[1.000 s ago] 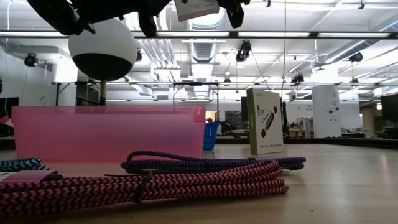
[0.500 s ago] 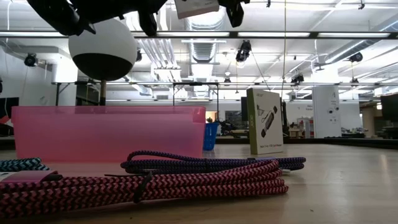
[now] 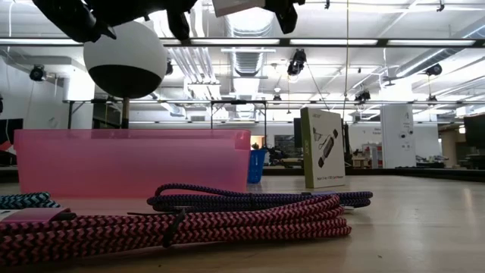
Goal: Pick and place items into bin
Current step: Put the bottom card reader box into the black bin
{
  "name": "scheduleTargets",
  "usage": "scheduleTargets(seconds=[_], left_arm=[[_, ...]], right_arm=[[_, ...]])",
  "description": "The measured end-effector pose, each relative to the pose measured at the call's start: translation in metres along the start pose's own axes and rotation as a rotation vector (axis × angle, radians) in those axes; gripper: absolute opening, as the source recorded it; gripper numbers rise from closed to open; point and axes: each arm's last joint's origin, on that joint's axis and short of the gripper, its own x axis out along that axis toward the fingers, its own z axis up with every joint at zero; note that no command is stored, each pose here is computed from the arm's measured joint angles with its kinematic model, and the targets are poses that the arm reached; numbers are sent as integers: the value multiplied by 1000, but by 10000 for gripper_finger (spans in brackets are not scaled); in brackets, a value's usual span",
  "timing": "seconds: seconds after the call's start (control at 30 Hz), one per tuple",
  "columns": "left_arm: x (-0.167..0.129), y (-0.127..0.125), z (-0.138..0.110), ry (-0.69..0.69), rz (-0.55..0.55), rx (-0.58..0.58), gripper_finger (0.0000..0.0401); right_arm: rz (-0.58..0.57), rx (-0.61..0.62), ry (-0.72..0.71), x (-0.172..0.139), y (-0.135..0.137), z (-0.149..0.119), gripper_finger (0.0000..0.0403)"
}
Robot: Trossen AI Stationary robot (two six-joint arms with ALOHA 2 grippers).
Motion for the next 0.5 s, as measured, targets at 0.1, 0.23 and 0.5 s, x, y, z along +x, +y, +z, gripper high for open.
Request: scheduleTargets(seconds=[0.1, 0.23, 0.5], left_arm=[[0, 0, 1, 5, 1, -1, 28], [-3, -3, 8, -20, -7, 2, 28], [-13, -7, 21, 27, 10, 27, 28]], right_arm=[[-5, -4, -1, 0, 0, 0, 121], [-11, -5, 16, 0, -1, -2, 138], [-33, 8, 60, -5, -5, -3, 147]])
